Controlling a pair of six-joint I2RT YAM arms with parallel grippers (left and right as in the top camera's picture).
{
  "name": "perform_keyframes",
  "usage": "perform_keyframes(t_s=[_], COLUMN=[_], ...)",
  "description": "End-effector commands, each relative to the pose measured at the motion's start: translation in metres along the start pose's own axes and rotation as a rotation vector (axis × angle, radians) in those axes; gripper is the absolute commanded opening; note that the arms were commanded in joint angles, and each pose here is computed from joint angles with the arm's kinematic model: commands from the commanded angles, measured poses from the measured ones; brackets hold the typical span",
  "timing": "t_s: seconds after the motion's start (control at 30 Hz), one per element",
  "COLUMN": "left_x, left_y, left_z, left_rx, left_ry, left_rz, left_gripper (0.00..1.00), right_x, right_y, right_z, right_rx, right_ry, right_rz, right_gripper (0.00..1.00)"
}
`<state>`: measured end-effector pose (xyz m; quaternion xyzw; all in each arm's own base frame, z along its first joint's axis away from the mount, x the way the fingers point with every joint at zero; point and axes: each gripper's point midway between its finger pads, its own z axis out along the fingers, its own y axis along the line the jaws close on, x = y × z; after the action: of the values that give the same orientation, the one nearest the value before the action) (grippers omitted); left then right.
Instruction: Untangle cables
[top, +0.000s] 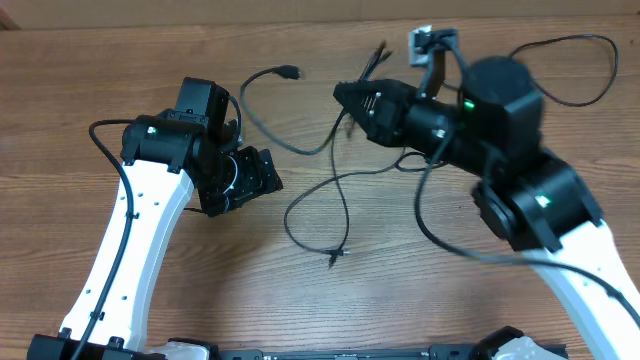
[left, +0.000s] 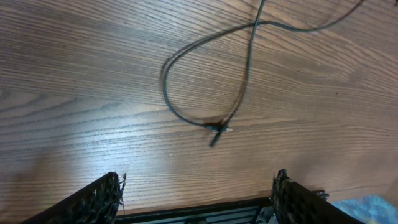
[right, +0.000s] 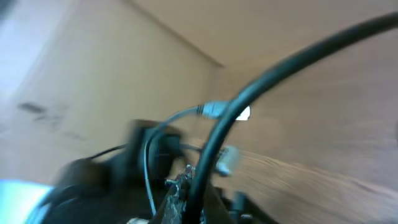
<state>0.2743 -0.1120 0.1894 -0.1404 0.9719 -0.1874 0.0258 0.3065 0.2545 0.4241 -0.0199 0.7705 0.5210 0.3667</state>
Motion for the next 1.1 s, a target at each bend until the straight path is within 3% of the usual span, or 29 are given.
perform_keyframes(t_s=[0.0, 0.2, 0.47, 0.57, 0.7, 0.93, 1.07], left_x=[0.001, 0.001, 0.000, 0.000, -0.001, 0.000, 0.001], left_y=[0.000, 0.000, 0.000, 0.000, -0.001, 0.000, 0.000], left_z=[-0.002, -0.002, -0.002, -0.002, -0.002, -0.002, -0.002], left_rx=[-0.001, -0.002, -0.001, -0.001, 0.003, 0.000, -0.002], left_ry=[-0.011, -0.010, -0.012, -0.012, -0.017, -0.014, -0.009], left_rz=[0.024, 0.024, 0.024, 0.024, 0.026, 0.022, 0.020], left_gripper=[0.79, 0.78, 0.79, 0.79, 0.79, 0.79, 0.78], right_x=[-0.009, -0.017, -0.010, -0.001, 0.009, 0.003, -0.018], right_y=[0.044, 0.069, 0.086, 0.090, 0.109, 0.103, 0.057], right_z=[-0.025, -0.044, -0.053, -0.053, -0.059, -0.058, -0.050], right_rx=[-0.131, -0.200, -0.276, -0.310, -0.412, -0.388, -0.185], right_ry=[-0.038, -0.093, -0.051, 0.017, 0.090, 0.066, -0.048], right_rz=[-0.079, -0.121, -0.093, -0.005, -0.034, -0.027, 0.047], right_gripper=[0.04, 0.04, 0.04, 0.04, 0.04, 0.04, 0.04])
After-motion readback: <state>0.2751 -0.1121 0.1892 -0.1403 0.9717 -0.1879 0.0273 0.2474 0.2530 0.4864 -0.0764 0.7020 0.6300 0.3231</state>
